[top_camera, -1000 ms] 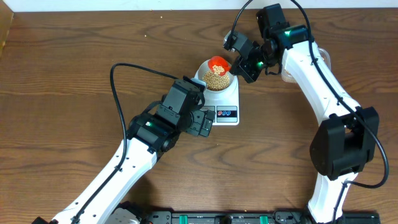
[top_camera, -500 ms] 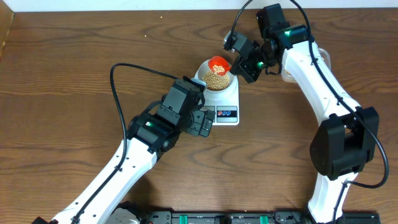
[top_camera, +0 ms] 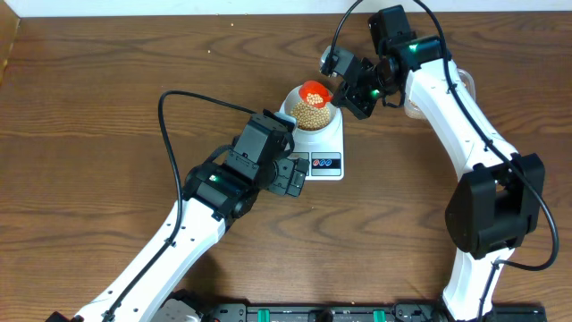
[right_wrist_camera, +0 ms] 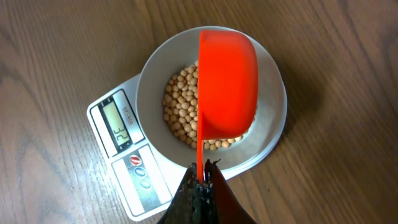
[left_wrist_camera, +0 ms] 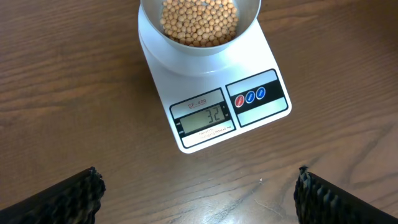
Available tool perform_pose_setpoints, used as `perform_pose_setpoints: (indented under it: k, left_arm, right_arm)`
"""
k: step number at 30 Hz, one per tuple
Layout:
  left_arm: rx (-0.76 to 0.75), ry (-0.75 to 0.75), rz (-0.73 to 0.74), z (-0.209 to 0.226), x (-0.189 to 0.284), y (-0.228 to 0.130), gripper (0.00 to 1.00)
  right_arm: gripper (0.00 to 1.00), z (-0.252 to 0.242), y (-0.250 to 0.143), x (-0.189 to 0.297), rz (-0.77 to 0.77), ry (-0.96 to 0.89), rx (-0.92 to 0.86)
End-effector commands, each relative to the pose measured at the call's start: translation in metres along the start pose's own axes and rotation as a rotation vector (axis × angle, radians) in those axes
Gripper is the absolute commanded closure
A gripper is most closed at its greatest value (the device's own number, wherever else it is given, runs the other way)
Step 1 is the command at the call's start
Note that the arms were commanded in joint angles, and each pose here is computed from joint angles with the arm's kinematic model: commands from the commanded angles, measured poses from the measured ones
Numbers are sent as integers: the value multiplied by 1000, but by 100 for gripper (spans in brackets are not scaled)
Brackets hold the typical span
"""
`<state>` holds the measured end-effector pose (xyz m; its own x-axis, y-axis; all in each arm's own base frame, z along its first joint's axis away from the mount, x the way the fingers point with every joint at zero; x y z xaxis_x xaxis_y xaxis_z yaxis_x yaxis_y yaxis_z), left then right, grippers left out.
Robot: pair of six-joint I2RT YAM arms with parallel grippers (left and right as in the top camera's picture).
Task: Scoop item into bowl and weigh 50g on scale
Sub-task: 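Keep tilting the red scoop to pour remaining soybeans into the bowl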
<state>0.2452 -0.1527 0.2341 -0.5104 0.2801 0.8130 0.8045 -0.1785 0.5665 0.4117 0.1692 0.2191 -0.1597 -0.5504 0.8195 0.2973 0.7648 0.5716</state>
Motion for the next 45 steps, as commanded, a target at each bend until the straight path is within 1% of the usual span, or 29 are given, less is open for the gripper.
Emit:
perform_pose_setpoints:
  k: [1,11,19,27,33,40,45]
  left_arm:
    - [-10,1,-5,0,1,1,0]
    - [-10,1,-5,0,1,1,0]
    - [-10,1,-5,0,1,1,0]
    - [-10,1,-6,0,1,1,0]
    - [-10,1,-5,0,1,1,0]
    - [-10,1,-5,0,1,1,0]
    - [-10,1,-5,0,1,1,0]
  right_arm:
    - [99,2,13,14,-35,-29,69]
    - [99,2,13,14,-34,-31,176]
    - [99,2,13,15,-35,-34,209]
    - [99,2,13,15,-34,-36,284]
    - [99,1,13,15,-32,-41,294]
    - [99,2,13,15,-30,-42,387]
    - [99,1,13,15,-30,-43,414]
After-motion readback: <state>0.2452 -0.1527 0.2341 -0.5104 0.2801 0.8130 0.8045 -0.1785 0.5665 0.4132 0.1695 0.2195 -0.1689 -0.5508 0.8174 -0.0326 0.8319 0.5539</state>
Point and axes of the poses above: each gripper's point midway between its finger pads, its own x axis back along the fingers, its own z axis along the line the jaws close on, y = z × x, the point moved 9 cm from there along x, back along the fingers, and after that the axes turned 7 degrees about x, right-handed, at the moved point
